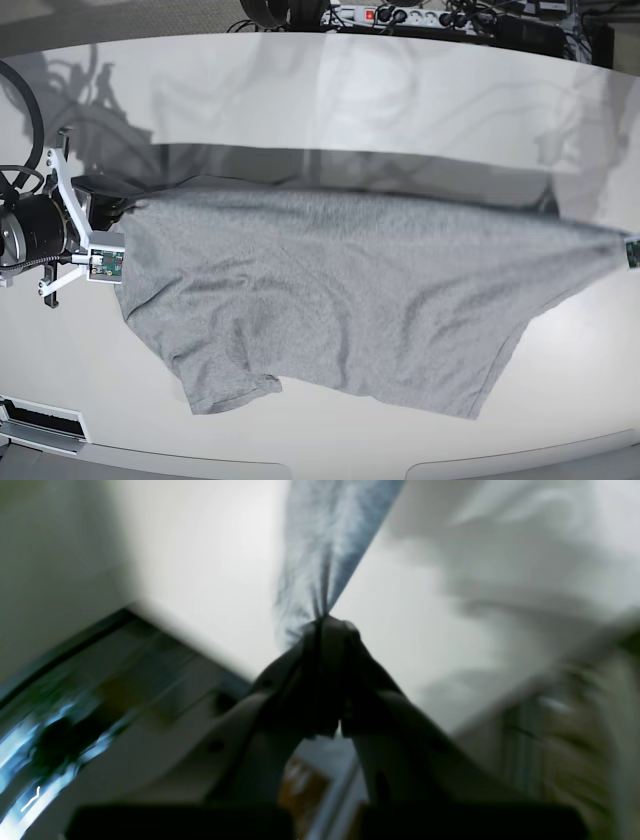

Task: Layout the t-shirt on the table in an organized manner, then fold the t-shirt properly
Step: 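Stretch the shirt between both grippers and lay it flat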

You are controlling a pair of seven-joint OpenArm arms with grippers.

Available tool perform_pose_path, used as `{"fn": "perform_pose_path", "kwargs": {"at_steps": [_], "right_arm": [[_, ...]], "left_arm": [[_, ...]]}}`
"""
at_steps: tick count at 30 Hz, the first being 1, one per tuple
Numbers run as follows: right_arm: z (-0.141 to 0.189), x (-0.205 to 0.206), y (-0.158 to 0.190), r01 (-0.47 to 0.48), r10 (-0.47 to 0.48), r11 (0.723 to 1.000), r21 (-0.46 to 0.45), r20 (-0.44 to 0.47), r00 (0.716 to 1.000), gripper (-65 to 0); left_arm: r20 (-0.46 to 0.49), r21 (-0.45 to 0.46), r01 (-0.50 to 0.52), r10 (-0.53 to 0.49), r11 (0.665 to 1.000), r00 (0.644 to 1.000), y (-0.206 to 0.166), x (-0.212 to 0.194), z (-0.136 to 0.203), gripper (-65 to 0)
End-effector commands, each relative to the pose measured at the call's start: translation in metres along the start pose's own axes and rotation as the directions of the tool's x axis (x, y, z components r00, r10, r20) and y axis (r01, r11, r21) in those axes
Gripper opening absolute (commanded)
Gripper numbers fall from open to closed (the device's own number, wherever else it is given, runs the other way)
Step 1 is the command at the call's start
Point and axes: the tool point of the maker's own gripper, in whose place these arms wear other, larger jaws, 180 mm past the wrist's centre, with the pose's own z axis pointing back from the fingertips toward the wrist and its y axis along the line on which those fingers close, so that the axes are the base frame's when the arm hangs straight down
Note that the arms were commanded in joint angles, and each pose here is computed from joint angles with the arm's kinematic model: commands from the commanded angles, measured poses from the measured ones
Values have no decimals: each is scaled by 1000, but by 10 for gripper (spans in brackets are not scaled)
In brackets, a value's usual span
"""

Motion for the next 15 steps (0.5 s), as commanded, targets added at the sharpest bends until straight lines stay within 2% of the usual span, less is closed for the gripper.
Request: {"fn": "perform_pose_path", "kwargs": {"at_steps": [1, 3, 7, 12, 13, 15], "right_arm": [[11, 1, -4, -9, 9, 1000, -15, 3, 1000, -650], [10, 4, 4, -3, 3, 1000, 27, 21, 1000, -650], [6, 2, 10, 4, -5, 999, 52, 22, 1000, -650], [1, -1, 17, 12, -14, 997, 73, 17, 1000, -650], [1, 0, 13, 9, -10, 999, 51, 21, 1000, -650], [4, 7, -18, -24, 29, 993, -113, 45, 999, -650]], "left_arm": [[-8, -11, -8, 8, 1000, 1000, 2, -5, 8, -650], [24, -95, -17, 19, 995, 1000, -15, 1, 7, -650], [64, -192, -15, 27, 981, 998, -33, 9, 9, -650], [76, -203, -14, 30, 979, 997, -35, 11, 10, -650], [68, -186, -3, 16, 982, 998, -32, 9, 9, -650], [50, -124, 28, -21, 992, 999, -20, 3, 4, -650]]}}
